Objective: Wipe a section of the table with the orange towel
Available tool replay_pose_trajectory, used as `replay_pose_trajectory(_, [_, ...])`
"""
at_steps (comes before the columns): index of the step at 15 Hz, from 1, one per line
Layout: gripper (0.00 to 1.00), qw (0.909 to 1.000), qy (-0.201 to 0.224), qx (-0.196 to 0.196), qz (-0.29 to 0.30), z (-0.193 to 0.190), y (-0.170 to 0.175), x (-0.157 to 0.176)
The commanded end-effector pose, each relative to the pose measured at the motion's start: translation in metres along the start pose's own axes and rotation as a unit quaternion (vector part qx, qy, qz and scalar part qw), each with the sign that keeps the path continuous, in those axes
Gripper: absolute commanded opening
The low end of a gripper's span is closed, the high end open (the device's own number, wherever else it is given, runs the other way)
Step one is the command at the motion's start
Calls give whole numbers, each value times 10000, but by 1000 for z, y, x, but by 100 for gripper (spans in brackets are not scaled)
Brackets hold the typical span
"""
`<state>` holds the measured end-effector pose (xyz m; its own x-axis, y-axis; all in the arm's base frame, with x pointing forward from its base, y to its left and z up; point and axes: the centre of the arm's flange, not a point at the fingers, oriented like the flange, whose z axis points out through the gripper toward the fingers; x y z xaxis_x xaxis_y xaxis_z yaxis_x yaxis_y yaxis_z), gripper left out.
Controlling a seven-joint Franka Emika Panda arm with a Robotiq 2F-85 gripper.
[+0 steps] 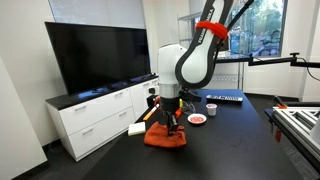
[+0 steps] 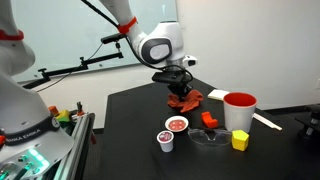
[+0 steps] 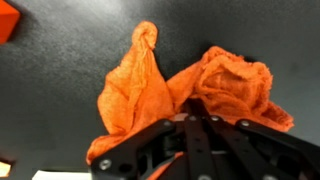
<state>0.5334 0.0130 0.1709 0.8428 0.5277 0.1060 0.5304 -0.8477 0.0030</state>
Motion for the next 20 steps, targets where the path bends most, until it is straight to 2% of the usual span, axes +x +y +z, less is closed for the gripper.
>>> replay_pose_trajectory(1, [0,9999,78,-13,-100,-3,-3,3])
replay_pose_trajectory(9, [0,9963,153,267,-799,-1,-74,20])
replay_pose_trajectory(12, [0,9953,171,305,-900,-1,-84,23])
replay_pose_trajectory(15, [0,9966,145,253,-771,-2,-68,17])
replay_pose_trajectory(20, [0,9991,75,82,-401,-6,-22,-6])
